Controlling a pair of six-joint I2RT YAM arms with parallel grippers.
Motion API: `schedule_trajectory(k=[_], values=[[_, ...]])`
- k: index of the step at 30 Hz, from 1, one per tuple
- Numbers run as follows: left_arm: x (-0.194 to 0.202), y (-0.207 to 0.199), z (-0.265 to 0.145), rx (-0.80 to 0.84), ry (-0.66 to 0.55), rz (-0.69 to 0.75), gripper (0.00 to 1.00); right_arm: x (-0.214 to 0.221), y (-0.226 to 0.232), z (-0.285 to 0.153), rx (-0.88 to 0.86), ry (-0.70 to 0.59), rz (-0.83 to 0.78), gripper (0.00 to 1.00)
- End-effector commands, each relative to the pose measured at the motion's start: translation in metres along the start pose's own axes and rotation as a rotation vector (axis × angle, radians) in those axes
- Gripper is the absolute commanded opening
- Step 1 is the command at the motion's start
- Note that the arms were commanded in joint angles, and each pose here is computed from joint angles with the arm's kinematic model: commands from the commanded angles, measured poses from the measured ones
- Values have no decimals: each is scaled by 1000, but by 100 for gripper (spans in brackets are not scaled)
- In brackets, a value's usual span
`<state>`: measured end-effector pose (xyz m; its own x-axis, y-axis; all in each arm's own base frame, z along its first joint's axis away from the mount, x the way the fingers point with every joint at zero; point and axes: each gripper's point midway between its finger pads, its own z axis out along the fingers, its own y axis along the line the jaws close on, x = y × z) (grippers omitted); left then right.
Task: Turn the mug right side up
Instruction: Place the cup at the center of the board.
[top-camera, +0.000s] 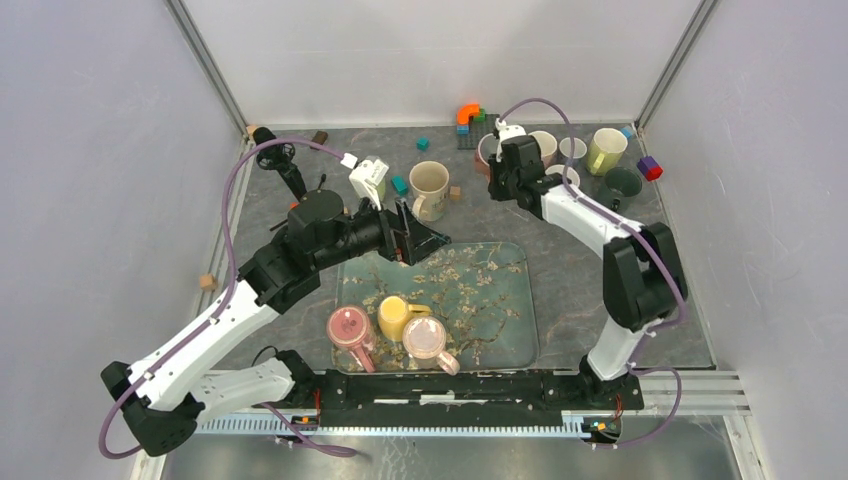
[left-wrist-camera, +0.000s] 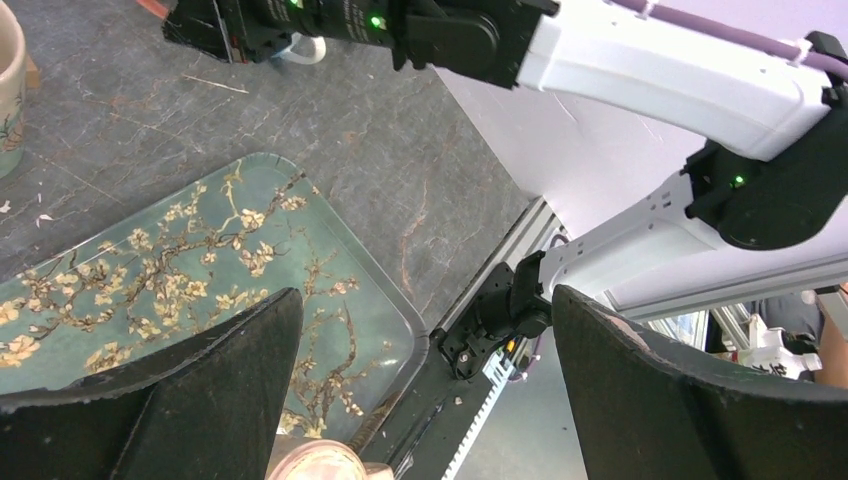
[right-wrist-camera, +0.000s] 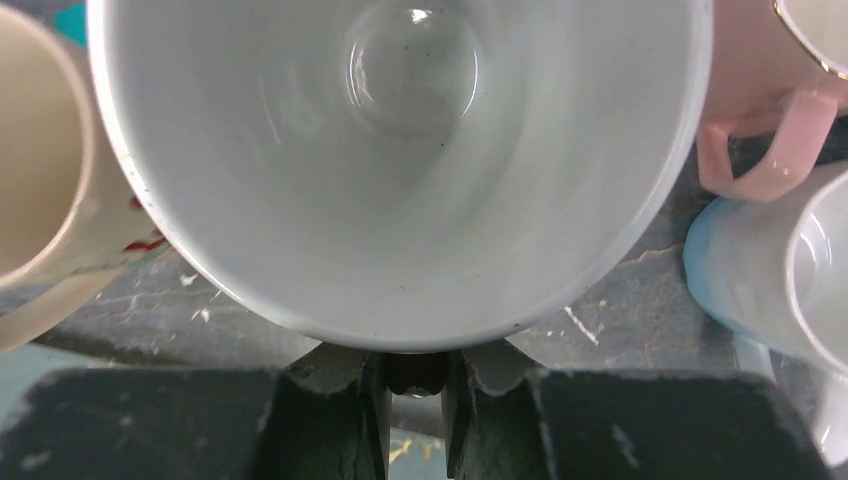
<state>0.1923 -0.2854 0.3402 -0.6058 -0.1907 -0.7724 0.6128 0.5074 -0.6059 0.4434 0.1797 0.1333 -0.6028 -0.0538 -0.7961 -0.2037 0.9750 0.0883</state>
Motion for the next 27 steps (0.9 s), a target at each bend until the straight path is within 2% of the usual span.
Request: schedule_trajectory(k=[1, 11, 22, 27], values=[[-1, 5, -6, -23, -15, 17, 100, -52, -3, 15, -8, -101, -5, 0], [-1, 8, -14, -56, -12, 1, 100, -43, -14, 65, -19, 2, 22, 0], [5, 14, -19, -87, -1, -20, 100, -31, -14, 97, -20, 99, 28, 0], [9, 16, -16, -95, 13, -28, 100, -25, -14, 103, -20, 119, 28, 6]])
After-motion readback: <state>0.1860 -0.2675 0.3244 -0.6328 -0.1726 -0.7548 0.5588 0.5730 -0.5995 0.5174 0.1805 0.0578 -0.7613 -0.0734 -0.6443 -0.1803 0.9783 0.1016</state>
